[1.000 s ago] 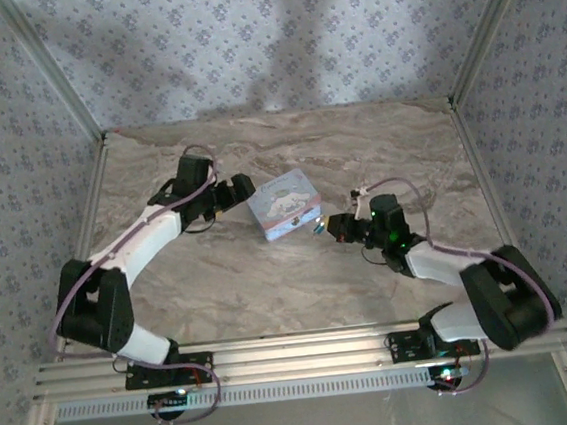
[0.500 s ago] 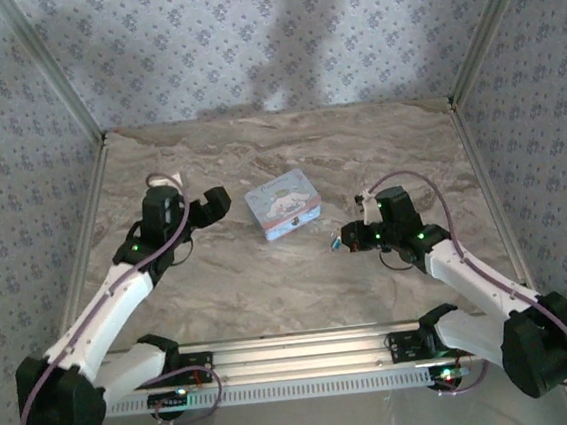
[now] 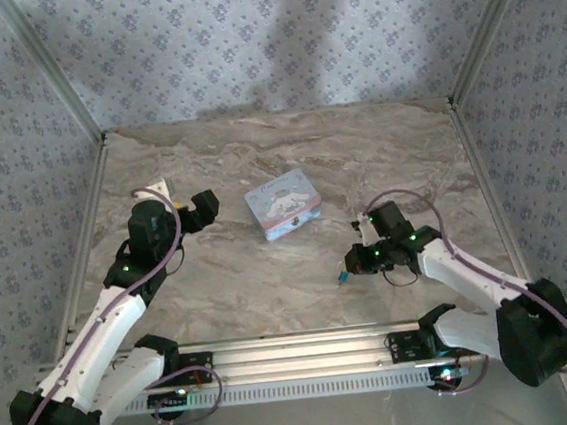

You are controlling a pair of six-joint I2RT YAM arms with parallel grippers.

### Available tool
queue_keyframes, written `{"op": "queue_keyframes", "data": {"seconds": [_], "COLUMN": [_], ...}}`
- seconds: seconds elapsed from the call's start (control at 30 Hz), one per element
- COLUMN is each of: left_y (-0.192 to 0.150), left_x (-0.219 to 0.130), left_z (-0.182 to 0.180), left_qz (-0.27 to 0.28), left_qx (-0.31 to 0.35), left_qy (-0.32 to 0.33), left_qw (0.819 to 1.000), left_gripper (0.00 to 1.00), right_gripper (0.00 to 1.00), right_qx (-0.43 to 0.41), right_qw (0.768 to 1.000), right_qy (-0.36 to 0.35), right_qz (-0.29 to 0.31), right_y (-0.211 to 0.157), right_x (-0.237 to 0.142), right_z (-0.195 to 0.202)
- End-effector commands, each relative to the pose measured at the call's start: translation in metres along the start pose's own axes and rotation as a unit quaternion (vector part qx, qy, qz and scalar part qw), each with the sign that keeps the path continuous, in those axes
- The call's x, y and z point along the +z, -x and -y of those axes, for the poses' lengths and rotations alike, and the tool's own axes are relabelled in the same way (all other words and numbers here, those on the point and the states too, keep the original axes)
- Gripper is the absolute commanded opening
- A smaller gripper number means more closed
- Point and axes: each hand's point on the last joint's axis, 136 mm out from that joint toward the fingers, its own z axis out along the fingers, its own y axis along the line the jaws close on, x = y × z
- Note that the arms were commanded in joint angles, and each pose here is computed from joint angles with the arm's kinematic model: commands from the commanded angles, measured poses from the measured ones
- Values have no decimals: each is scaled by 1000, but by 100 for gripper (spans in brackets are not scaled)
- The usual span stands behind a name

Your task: Unlock a padlock with a key

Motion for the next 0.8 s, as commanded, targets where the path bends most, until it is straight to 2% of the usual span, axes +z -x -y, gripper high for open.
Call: {"op": "queue_keyframes", "data": {"seconds": [0.0, 0.43, 0.77], "left_y": [8, 7, 10], "left_x": [1, 2, 1], "left_z": [-1, -1, -2], "left_qz": [19, 15, 19], "left_qx": [5, 4, 5], "left_qy": [3, 3, 5], "left_qw": [1000, 1000, 1000], "left_gripper": [98, 98, 98], "right_gripper": [0, 2, 21], "right_qx": [-2, 9, 3], "right_qw": [999, 998, 1000], "right_qy": [2, -2, 0], "right_qz": [-33, -56, -28], "right_y": [-12, -10, 1], "right_x": [10, 36, 29], "right_z": [2, 11, 10]}}
